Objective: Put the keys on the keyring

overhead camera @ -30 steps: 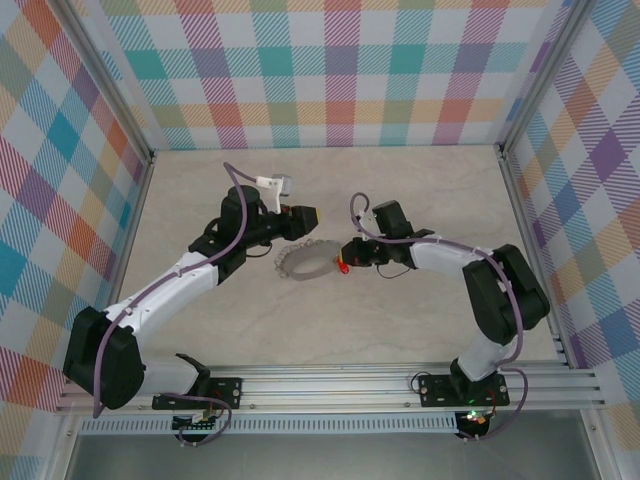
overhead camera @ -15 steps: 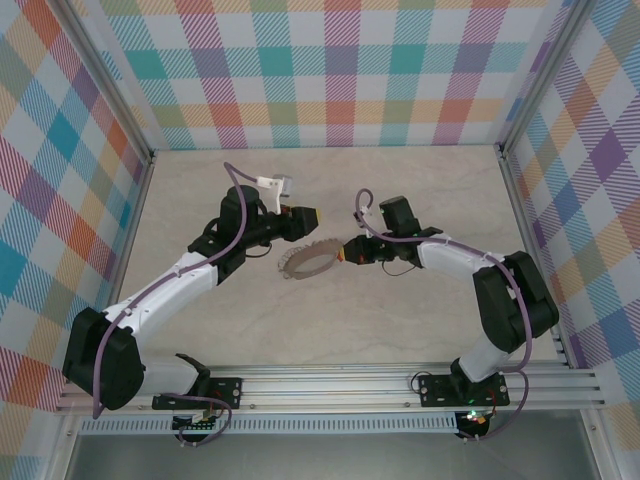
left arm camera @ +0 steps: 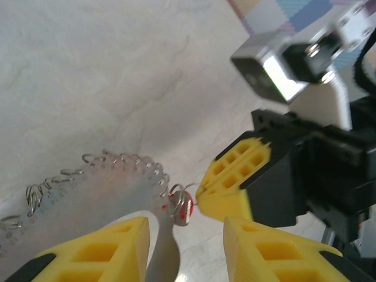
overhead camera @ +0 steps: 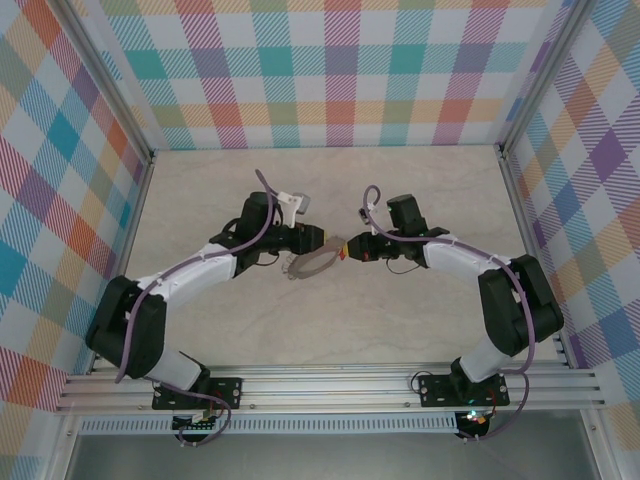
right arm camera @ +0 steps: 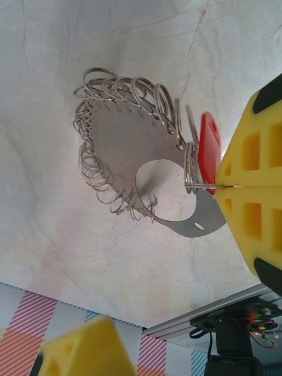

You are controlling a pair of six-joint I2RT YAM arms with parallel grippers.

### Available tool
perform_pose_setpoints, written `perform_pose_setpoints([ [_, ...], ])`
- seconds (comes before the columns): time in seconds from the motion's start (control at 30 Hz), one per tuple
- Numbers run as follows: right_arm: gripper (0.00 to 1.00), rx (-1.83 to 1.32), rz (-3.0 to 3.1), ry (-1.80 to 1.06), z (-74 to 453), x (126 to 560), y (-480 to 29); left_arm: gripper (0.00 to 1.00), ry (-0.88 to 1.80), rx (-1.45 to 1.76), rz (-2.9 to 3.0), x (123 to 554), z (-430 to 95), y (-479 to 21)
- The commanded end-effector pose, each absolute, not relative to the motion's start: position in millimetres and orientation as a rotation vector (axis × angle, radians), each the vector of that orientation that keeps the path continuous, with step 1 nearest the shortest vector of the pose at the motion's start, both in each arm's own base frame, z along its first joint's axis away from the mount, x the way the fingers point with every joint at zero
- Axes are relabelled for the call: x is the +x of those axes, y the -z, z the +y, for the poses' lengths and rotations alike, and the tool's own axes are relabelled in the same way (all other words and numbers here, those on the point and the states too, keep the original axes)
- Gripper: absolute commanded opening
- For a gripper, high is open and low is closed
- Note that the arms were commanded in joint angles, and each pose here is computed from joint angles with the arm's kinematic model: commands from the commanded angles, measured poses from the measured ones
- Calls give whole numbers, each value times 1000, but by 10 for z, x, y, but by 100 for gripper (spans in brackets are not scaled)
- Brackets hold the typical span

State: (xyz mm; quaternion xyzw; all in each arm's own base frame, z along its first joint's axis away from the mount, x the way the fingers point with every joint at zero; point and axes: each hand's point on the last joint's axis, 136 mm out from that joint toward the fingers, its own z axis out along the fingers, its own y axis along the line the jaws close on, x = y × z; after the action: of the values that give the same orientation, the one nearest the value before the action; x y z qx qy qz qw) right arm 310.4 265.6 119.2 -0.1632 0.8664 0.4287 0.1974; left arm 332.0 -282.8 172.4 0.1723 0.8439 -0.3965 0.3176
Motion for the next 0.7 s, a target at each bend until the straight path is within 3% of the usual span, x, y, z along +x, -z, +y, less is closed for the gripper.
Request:
perform_pose_setpoints([
  [0.0, 0, -479, 2383, -1244, 2672, 3092, -1267, 37, 1045, 568, 2256, 3200, -2895, -1540],
  [0.67, 0, -451, 2383, -1273, 2655, 3083, -1248, 37, 901, 702, 2301, 3264, -3160, -1153],
])
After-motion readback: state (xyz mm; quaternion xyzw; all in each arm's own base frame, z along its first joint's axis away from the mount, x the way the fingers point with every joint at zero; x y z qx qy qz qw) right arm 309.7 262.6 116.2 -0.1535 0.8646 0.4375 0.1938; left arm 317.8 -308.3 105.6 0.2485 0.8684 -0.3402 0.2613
